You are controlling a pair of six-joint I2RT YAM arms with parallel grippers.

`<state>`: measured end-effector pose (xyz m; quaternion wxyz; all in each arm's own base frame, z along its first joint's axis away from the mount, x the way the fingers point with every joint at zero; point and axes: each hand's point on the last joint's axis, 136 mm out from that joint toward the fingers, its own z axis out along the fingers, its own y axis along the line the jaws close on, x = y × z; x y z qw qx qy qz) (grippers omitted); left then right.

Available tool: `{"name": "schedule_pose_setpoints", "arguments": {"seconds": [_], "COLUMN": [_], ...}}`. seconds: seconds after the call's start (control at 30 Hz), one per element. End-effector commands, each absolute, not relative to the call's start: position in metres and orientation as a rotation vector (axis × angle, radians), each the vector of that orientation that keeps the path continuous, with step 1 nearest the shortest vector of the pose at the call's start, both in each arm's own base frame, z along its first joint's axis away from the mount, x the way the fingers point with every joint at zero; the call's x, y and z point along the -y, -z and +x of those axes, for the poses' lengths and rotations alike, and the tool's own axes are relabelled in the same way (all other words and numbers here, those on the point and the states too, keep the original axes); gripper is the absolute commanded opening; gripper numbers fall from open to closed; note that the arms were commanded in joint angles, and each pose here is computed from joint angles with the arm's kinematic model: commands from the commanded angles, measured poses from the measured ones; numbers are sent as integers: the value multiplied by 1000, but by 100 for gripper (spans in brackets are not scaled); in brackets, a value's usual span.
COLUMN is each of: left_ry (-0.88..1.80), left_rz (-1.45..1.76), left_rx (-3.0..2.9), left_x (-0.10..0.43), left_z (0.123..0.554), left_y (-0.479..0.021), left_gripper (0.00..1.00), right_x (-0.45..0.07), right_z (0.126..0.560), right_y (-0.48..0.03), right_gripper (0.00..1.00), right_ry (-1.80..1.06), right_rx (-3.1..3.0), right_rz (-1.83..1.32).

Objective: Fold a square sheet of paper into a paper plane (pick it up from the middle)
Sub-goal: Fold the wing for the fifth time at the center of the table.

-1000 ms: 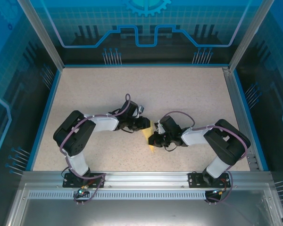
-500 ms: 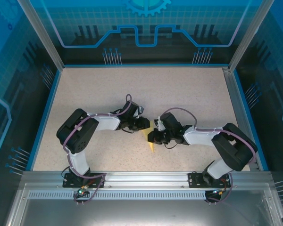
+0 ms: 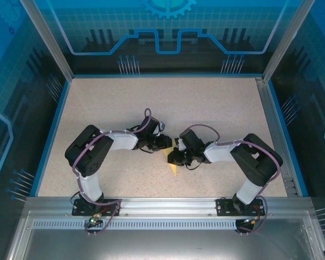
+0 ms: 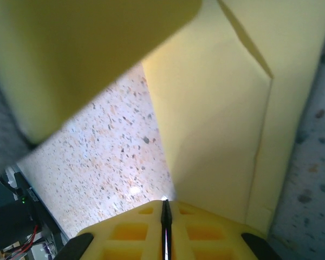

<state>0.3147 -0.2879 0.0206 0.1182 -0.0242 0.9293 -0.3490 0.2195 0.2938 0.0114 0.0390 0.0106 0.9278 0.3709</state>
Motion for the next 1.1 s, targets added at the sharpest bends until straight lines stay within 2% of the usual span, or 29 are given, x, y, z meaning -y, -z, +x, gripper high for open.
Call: {"name": "schedule_pose_setpoints", "arguments": {"seconds": [0.0,0.07,0.23,1.07], "left_ry": [823,805,790,811], "left_rz": [-133,-144,-166,-163], "left_rx": [-2854,-2859,-2877,-2871], "left_x": [263,259,258,261], "left_z": [296,295,294,295], "left_y": [24,27,34,28], "left_gripper": [34,33,32,33], "right_x": [-270,-272,-262,-224], "right_z": [183,177,166,108], "right_y": [19,17,21,25], "right_gripper": [11,12,13,14], "right_ry": [-1062,-1135,-1044,-955], "right_rx": [-2984,-2969,-3033,-3135], "right_rz": [41,18,-2,-96]}}
